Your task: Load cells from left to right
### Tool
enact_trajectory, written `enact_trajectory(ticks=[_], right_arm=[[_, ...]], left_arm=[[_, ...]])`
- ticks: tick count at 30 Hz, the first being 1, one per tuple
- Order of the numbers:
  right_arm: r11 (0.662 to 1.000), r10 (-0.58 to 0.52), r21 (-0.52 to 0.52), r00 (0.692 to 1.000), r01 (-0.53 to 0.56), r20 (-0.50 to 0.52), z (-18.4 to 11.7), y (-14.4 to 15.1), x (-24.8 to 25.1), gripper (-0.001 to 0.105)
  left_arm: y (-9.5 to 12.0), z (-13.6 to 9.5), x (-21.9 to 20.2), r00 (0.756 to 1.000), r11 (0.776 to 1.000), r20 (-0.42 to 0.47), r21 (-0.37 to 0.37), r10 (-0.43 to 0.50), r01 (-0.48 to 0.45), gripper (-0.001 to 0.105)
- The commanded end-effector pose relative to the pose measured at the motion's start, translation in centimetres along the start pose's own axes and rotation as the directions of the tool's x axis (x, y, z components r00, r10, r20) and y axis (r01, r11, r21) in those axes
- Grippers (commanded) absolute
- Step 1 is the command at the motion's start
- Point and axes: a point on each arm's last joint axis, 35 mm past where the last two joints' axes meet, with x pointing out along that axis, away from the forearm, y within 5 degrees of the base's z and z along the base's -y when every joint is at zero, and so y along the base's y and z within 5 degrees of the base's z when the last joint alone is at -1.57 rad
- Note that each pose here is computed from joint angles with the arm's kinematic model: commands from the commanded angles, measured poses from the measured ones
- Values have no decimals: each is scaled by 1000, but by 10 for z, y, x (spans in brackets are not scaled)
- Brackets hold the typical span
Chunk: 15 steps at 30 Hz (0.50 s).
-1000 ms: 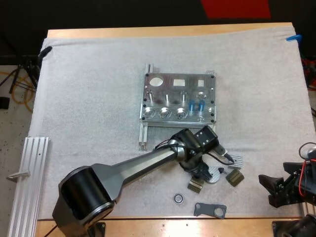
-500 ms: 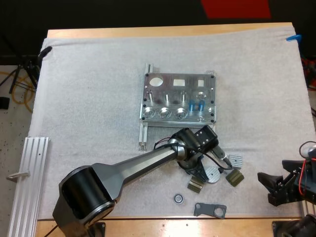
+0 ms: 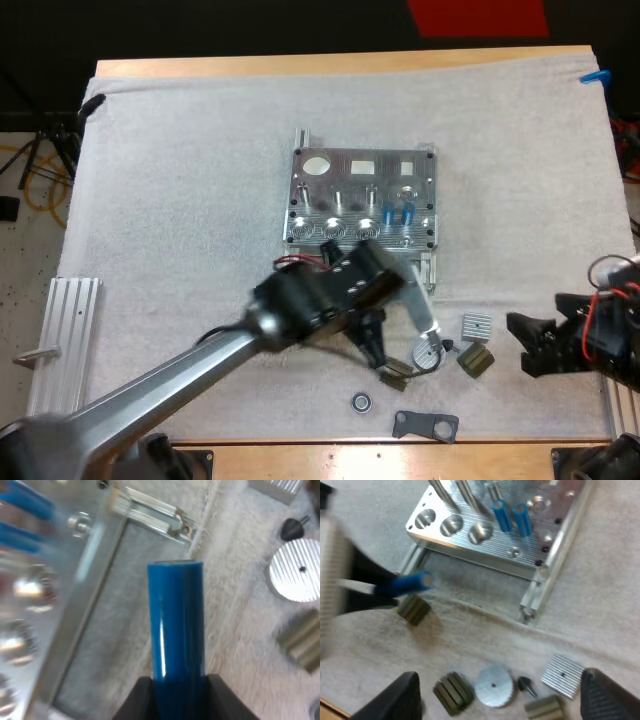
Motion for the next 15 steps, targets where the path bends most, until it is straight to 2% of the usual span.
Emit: enact_trajectory(ticks=[1,6,9,12,14,15], right_arm=[[1000,29,-4,999,-29,19,5,1,4,64],[990,141,-5,990,-141,15,17,3,20,64],[966,259,-9,966,-258,19,26,6,34,64],[909,418,-26,907,-417,45,38,11,47,64],[850,527,-41,848,-526,57,45,14,58,64],[839,543,-43,837,-542,57,47,14,60,64]], left_arm=[[2,-7,-18,1000,999,12,28,17,-17,0],[6,-25,-63,996,996,90,83,22,-29,0],[7,-36,-82,993,992,117,122,-6,-8,0],[7,-48,-94,995,989,102,145,-22,7,0],[8,-54,-101,994,989,104,145,-22,7,0],[8,-55,-103,994,990,109,144,-21,5,0]])
